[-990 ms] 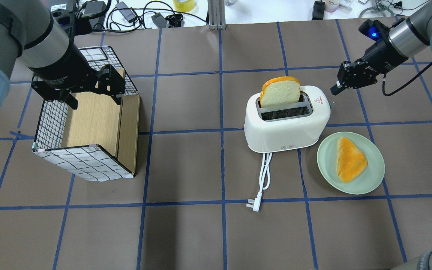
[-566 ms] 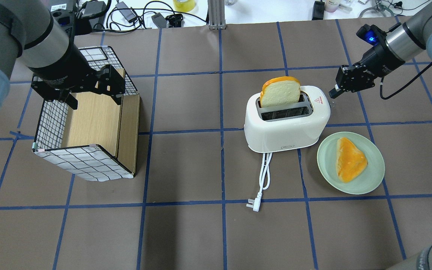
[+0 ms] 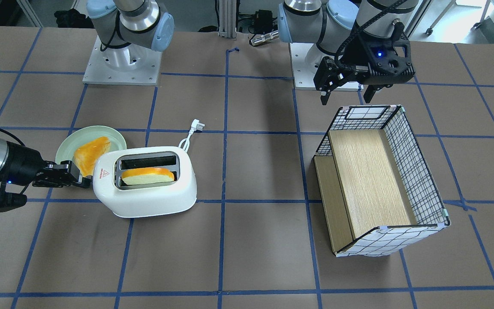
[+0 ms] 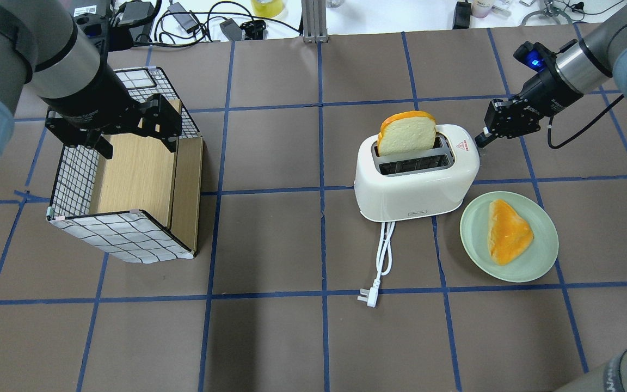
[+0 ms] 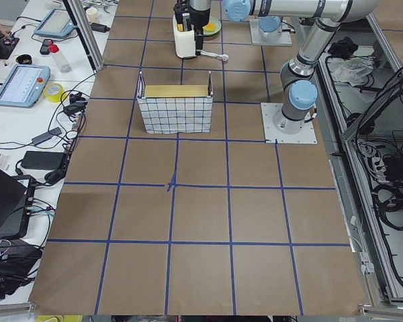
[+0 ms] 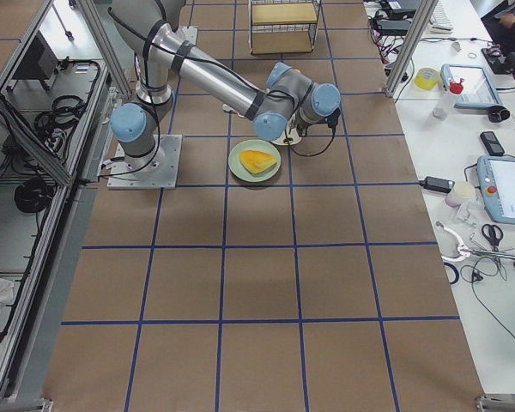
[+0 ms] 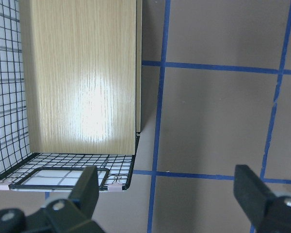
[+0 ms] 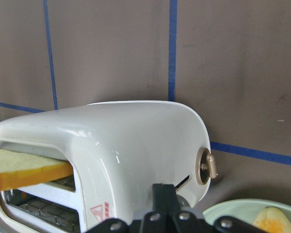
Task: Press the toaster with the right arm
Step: 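Press the toaster lever down with the right gripper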
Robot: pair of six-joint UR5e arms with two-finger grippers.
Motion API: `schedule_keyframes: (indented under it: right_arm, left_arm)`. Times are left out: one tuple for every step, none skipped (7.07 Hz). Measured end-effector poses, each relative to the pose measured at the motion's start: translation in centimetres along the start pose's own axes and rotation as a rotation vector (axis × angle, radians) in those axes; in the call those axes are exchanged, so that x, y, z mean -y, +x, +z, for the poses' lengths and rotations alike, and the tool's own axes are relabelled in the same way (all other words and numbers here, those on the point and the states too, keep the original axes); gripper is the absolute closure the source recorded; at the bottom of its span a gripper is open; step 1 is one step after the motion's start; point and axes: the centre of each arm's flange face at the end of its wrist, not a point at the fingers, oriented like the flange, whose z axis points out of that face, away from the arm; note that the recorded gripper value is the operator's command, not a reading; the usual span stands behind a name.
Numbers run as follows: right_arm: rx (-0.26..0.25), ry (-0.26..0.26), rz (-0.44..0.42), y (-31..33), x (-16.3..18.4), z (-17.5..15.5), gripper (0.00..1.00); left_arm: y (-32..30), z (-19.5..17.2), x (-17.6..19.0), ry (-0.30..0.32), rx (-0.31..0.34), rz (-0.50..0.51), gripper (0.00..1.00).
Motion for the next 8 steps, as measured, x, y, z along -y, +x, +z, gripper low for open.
schedule_keyframes:
  right_arm:
    - [0.001, -0.002, 0.0, 0.2, 0.1, 0.2, 1.0]
    - [0.001, -0.004, -0.001, 0.3, 0.2, 0.4, 1.0]
    - [0.002, -0.006, -0.002, 0.5, 0.2, 0.6, 1.0]
    - [0.003, -0.01, -0.002, 0.7, 0.3, 0.9, 1.0]
    - [0.005, -0.013, -0.001, 0.9, 0.4, 1.1, 1.0]
    - [0.005, -0.017, -0.004, 1.0, 0.5, 1.3, 1.0]
    - [0.005, -0.02, -0.008, 1.2, 0.5, 1.4, 1.0]
    - [0.005, -0.023, -0.009, 1.3, 0.5, 1.6, 1.0]
  left_arm:
    - [0.0, 0.0, 0.0, 0.0, 0.0, 0.0, 0.0]
    - [0.0, 0.0, 0.0, 0.0, 0.0, 0.0, 0.0]
    - [0.0, 0.0, 0.0, 0.0, 0.0, 0.0, 0.0]
    - [0.0, 0.0, 0.0, 0.0, 0.0, 0.0, 0.0]
    - [0.0, 0.0, 0.0, 0.0, 0.0, 0.0, 0.0]
    - [0.0, 0.0, 0.0, 0.0, -0.001, 0.0, 0.0]
    - [0.0, 0.0, 0.0, 0.0, -0.001, 0.0, 0.0]
    - [0.0, 0.0, 0.0, 0.0, 0.0, 0.0, 0.0]
